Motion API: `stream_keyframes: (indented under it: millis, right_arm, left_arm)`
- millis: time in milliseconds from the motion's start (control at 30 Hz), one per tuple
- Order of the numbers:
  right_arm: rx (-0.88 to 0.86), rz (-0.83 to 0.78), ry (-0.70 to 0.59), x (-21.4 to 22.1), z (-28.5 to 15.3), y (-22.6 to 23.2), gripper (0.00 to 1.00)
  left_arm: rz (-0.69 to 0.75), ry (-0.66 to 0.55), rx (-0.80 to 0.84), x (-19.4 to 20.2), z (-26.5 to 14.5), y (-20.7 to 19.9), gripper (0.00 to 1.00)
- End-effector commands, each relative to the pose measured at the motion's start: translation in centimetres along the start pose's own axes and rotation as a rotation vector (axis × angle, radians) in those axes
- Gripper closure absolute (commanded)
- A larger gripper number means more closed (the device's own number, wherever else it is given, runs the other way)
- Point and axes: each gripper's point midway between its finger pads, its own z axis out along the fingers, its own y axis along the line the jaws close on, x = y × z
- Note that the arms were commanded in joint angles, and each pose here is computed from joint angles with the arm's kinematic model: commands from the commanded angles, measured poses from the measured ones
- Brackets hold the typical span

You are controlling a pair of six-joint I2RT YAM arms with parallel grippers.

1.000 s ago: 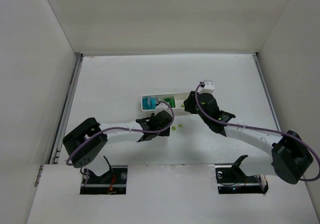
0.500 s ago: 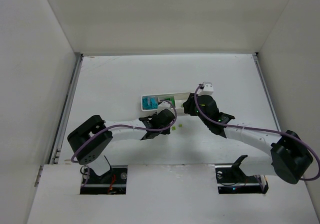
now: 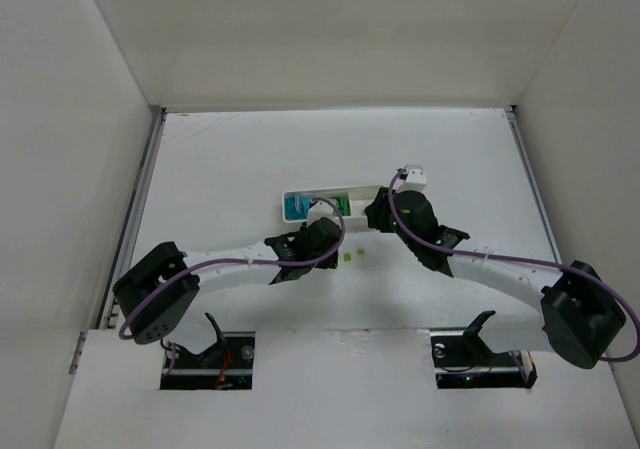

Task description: Sort the legos into containers by color

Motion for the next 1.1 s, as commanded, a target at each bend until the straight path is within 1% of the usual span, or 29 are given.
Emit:
stream_keyframes:
  millis: [0, 100, 167, 233, 367, 567, 767, 833, 900, 1067]
  right_arm:
    - [-0.039, 0.026, -0.040, -0.9, 0.2, 1.1, 0.50]
    - [-0.040, 0.026, -0.041, -0.9, 0.2, 1.1, 0.50]
    - [-0.041, 0.027, -0.042, -1.0, 0.2, 1.1, 0.50]
    - [-0.043, 0.026, -0.043, -1.0, 0.2, 1.2, 0.50]
    - [-0.041, 0.024, -0.041, -0.9, 0.2, 1.2, 0.49]
    - [-0.042, 0.023, -0.039, -0.8, 0.2, 1.2, 0.48]
    - [-0.042, 0.024, -0.040, -0.9, 0.2, 1.2, 0.48]
    - [-0.043, 0.024, -0.041, -0.9, 0.1, 1.2, 0.48]
    - [-0.045, 0.025, -0.041, -0.9, 0.0, 1.2, 0.48]
    - [-0.047, 0.025, -0.041, -0.9, 0.0, 1.2, 0.48]
  left_arm:
    - [-0.028, -0.044, 0.021, -1.1, -1.5, -0.2, 0.65]
    - [-0.015, -0.022, 0.042, -0.4, -1.6, -0.7, 0.65]
    - [0.002, 0.002, 0.045, 0.3, -1.2, -0.9, 0.63]
    - [0.022, 0.025, 0.040, 1.0, -0.7, -1.1, 0.60]
    - [0.063, 0.048, 0.007, 1.8, 0.1, -0.6, 0.58]
    - [0.102, 0.014, -0.030, 1.0, 0.5, -0.5, 0.58]
    - [0.137, 0.022, -0.034, 1.3, 1.3, -1.0, 0.59]
    - [0.145, 0.025, -0.036, 1.4, 1.5, -0.9, 0.61]
    - [0.147, 0.025, -0.045, 1.3, 1.4, -0.7, 0.66]
    - [0.148, 0.026, -0.051, 1.2, 0.9, -0.5, 0.69]
